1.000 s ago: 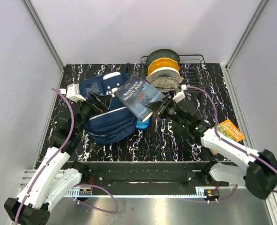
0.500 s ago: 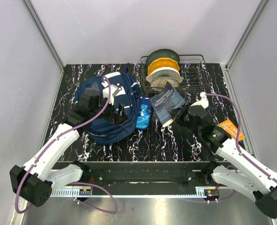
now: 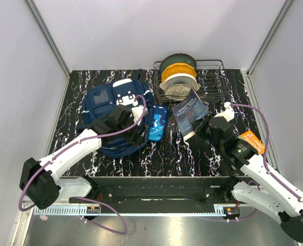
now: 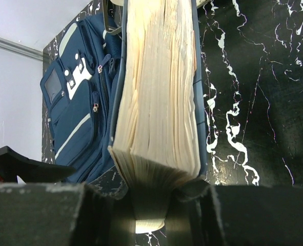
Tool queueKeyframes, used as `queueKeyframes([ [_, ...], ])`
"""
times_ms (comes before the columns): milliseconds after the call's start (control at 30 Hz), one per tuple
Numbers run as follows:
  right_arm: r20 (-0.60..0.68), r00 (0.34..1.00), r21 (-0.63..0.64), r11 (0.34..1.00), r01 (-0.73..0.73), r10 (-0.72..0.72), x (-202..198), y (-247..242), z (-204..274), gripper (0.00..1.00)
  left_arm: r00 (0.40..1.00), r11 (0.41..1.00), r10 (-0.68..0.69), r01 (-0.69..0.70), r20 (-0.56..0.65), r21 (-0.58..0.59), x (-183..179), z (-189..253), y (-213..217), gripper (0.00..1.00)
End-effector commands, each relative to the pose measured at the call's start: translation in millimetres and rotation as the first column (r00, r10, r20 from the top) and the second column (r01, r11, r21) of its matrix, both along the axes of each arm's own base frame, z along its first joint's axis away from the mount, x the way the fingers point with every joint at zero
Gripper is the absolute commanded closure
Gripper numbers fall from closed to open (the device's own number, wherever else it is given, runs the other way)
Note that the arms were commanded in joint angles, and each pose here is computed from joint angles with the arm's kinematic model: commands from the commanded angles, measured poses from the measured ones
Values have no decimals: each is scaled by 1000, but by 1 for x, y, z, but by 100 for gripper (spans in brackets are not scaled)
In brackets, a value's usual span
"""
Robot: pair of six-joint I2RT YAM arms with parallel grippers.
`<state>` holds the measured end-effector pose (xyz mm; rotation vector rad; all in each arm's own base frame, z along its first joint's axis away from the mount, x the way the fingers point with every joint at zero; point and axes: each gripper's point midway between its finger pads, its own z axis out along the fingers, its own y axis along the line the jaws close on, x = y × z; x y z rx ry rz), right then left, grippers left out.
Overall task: Pack the student bag
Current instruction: Place the book in the student bag.
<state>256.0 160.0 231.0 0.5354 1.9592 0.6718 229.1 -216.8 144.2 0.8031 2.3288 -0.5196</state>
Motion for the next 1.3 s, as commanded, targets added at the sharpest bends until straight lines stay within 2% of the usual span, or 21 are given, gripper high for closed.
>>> queueKeyframes([
  [0,150,988,116,993,20,-37,15,5,61,100,997,998,57,-58,50,37,18,5,4,22],
  [200,147,989,126,992,7,-25,15,9,60,100,999,998,32,-32,10,52,21,-6,-4,31],
  [300,149,989,124,992,3,-21,14,9,60,100,999,995,52,-53,6,83,26,-13,-1,41],
  [500,149,989,117,993,-5,-13,14,10,60,100,991,980,132,-136,37,143,41,-22,8,44],
  [633,143,990,115,993,-12,-5,15,13,57,100,985,978,153,-162,76,128,47,-13,10,46],
  [900,133,991,123,992,-10,-6,14,13,52,99,958,979,197,-202,209,0,51,25,13,23],
  [1067,135,991,129,992,-16,-2,14,14,53,99,975,986,149,-160,166,53,43,6,14,22],
  [1267,133,991,134,991,-16,-2,14,14,52,98,993,993,85,-91,79,71,33,-17,5,27],
])
